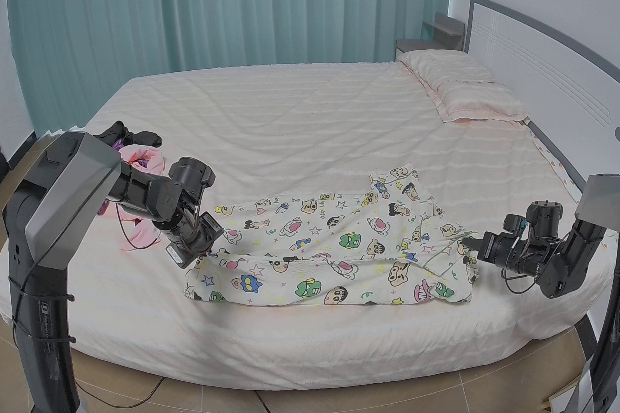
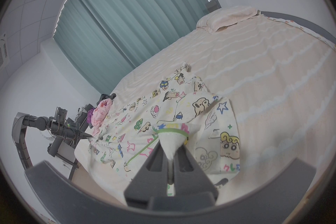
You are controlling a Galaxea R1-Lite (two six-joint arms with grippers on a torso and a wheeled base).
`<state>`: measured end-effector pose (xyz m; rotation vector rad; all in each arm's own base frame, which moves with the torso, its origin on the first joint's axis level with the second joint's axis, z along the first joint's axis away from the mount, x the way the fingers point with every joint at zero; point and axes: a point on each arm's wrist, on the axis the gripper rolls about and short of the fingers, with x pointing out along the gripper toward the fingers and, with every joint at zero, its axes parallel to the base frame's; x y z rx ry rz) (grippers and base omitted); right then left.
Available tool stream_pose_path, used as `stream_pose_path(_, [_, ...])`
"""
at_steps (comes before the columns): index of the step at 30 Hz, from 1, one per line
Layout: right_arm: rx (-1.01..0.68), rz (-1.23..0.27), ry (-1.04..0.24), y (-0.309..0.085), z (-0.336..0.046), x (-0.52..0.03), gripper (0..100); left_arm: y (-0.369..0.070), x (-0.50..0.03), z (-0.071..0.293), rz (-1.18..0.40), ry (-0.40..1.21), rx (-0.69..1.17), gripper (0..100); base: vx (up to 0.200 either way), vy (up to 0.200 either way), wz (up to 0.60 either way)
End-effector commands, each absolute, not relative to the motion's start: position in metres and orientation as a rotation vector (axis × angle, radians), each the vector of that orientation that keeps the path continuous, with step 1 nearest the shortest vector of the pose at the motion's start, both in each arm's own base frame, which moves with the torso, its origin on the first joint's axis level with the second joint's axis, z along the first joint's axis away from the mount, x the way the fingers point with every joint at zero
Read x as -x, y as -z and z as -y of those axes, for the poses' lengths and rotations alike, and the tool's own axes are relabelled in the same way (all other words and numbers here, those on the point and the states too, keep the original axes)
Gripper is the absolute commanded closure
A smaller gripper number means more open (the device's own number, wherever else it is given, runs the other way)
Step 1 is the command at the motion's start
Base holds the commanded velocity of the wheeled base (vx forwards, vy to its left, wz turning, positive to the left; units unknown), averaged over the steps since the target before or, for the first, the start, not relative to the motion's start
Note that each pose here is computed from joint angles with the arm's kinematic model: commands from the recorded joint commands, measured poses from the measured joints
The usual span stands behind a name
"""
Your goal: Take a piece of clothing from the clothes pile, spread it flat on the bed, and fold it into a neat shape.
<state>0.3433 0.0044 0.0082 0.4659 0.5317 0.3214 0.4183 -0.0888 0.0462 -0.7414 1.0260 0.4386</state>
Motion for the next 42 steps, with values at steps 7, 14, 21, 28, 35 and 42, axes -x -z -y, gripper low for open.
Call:
stream_pose_path(7, [-0.466, -0.539, -0.308, 0.008, -0.008, -0.358, 0, -0.030, -0.435, 0.091, -1.052, -0.460, 0.733, 0, 0.000, 0.000, 0.00])
stream_pose_path(14, [-0.552, -0.490, -0.225, -0.015, -0.003, -0.354, 0, -0.035, -0.435, 0.083, -1.068, -0.477, 0.745, 0, 0.000, 0.000, 0.00])
stream_pose_path(21, [-0.754, -0.492, -0.145, -0.043, -0.032, -0.327, 0, -0.085, -0.404, 0.061, -1.109, -0.354, 0.875, 0, 0.000, 0.000, 0.00])
stream_pose_path(28, [-0.856, -0.605, -0.063, -0.011, -0.071, -0.322, 0, -0.097, -0.339, 0.053, -1.138, -0.227, 0.949, 0, 0.000, 0.000, 0.00])
stream_pose_path(35, [-0.823, -0.642, 0.014, 0.020, -0.077, -0.327, 0, -0.070, -0.297, 0.050, -1.113, -0.185, 0.967, 0, 0.000, 0.000, 0.00])
stream_pose_path(42, [-0.817, -0.637, 0.022, 0.024, -0.078, -0.334, 0, -0.059, -0.290, 0.049, -1.085, -0.175, 0.985, 0, 0.000, 0.000, 0.00])
